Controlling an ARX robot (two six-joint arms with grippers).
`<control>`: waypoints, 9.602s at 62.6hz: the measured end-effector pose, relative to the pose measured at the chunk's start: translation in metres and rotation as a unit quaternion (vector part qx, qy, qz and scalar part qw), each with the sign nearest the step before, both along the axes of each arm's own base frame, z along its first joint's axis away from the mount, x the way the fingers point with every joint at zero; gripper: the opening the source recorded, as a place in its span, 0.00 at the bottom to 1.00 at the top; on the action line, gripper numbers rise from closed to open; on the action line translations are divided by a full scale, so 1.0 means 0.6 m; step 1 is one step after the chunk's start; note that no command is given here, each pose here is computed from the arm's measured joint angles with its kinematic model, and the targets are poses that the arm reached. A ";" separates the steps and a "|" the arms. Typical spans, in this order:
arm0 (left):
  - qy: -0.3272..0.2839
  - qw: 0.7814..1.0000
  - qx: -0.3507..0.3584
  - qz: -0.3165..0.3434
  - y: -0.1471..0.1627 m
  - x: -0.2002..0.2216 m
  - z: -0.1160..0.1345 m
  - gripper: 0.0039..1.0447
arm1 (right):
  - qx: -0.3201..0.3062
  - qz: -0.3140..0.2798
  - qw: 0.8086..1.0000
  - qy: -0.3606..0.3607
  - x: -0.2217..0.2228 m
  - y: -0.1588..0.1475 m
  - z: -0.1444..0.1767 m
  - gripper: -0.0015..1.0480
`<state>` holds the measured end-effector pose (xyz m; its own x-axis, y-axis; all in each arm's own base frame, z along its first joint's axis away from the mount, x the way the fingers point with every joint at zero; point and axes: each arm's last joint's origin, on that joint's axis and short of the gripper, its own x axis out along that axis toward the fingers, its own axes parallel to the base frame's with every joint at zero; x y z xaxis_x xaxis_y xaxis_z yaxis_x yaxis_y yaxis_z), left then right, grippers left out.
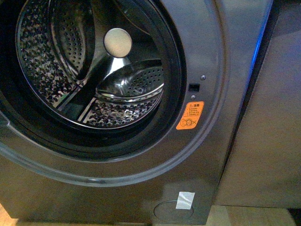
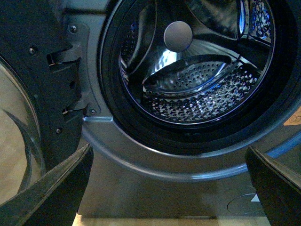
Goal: Put clothes into washing machine
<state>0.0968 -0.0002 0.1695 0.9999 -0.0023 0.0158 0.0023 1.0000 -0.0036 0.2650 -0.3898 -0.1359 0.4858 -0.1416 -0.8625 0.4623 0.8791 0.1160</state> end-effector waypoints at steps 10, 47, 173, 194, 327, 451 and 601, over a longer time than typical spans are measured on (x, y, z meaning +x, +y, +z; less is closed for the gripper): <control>0.000 1.000 0.000 0.000 0.000 0.000 0.000 0.94 | -0.012 -0.003 1.000 0.007 -0.008 -0.004 -0.017 0.93; 0.000 1.000 0.000 0.000 0.000 0.000 0.000 0.94 | 0.020 -0.020 0.999 0.015 -0.028 0.015 -0.054 0.93; 0.000 1.000 0.000 0.000 0.000 0.000 0.000 0.94 | -0.216 0.284 0.703 -0.615 -0.020 0.467 1.175 0.06; 0.000 1.000 0.000 0.000 0.000 0.000 0.000 0.94 | -0.124 0.385 0.669 -0.623 -0.003 0.731 1.189 0.06; -0.127 0.868 -0.107 -0.468 -0.029 0.177 0.311 0.94 | -0.081 0.473 0.601 -0.639 -0.077 0.894 1.192 0.06; -0.134 0.878 -0.167 -0.428 -0.318 0.168 0.435 0.94 | -0.082 0.472 0.602 -0.639 -0.078 0.893 1.193 0.06; -0.031 0.989 -0.133 -0.059 -0.063 0.291 0.213 0.08 | -0.137 0.165 0.789 -0.576 -0.181 0.795 1.048 0.93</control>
<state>0.2713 -0.0382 0.2972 0.9899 -0.1067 0.0931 0.1279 0.9562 -0.2632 0.1565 0.0871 0.4932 0.9744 0.0519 0.2188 -0.0704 0.9945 0.0776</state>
